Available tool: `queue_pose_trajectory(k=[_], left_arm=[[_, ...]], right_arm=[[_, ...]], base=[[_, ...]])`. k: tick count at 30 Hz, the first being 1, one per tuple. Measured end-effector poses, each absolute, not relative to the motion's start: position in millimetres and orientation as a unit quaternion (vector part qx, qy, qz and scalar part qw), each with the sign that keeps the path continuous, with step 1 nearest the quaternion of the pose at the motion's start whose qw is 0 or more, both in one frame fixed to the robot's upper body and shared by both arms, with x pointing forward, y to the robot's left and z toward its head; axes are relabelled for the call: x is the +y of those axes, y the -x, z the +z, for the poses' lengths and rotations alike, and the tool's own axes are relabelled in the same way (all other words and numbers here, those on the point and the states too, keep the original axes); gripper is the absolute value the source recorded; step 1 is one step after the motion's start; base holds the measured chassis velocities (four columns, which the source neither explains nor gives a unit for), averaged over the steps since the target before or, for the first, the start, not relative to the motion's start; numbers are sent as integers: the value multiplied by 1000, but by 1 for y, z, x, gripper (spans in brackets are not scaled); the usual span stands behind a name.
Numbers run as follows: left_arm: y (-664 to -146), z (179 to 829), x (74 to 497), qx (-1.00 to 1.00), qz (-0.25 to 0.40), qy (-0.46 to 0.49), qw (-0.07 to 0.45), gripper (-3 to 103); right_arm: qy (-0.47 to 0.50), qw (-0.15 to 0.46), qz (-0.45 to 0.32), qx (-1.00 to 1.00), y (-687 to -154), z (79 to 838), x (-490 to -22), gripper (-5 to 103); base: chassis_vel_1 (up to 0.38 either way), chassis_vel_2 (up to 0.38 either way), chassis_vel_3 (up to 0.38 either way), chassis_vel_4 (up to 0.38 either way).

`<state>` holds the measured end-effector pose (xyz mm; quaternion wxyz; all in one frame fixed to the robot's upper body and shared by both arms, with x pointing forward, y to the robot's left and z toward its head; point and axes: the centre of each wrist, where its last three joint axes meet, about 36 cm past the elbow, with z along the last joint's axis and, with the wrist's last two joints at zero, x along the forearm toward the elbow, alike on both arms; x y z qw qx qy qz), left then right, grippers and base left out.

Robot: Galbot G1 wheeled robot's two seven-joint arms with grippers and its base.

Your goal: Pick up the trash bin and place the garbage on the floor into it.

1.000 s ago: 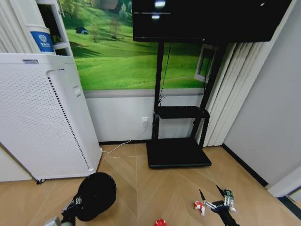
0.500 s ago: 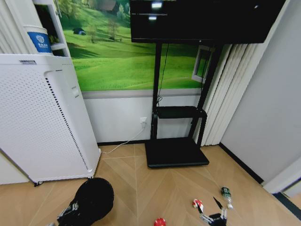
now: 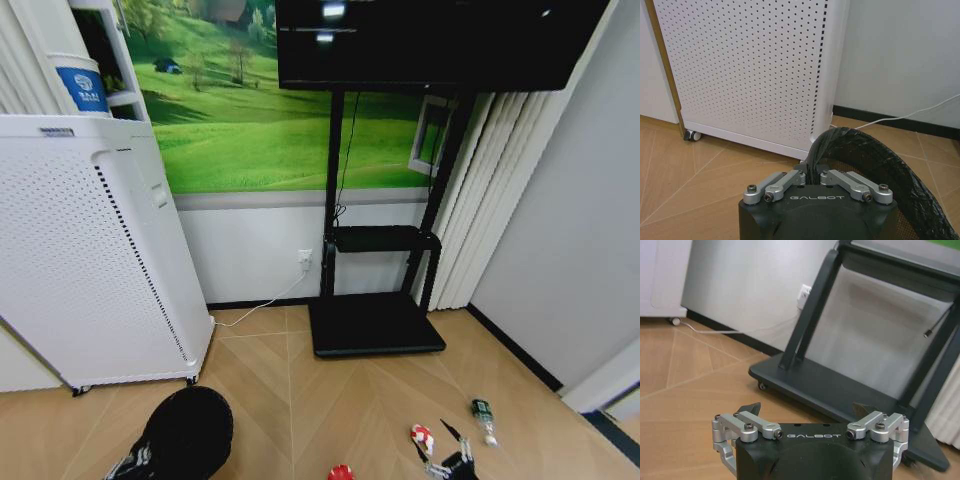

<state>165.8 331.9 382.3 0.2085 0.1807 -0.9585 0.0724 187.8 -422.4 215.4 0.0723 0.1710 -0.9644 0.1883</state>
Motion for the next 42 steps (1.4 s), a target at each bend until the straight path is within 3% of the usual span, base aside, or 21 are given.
queue_pose_trajectory(k=[14, 29, 42], left_arm=[[-161, 373, 326, -955, 78, -190, 215, 7], [-167, 373, 335, -955, 70, -193, 214, 7], [-140, 387, 351, -949, 37, -215, 228, 7]], right_arm=[[-214, 68, 190, -956, -203, 198, -410, 100], [-194, 60, 222, -954, -223, 188, -386, 100], [-254, 93, 241, -932, -253, 162, -362, 100]], base=[[0, 0, 0, 0], [104, -114, -98, 105], [-10, 20, 19, -11]])
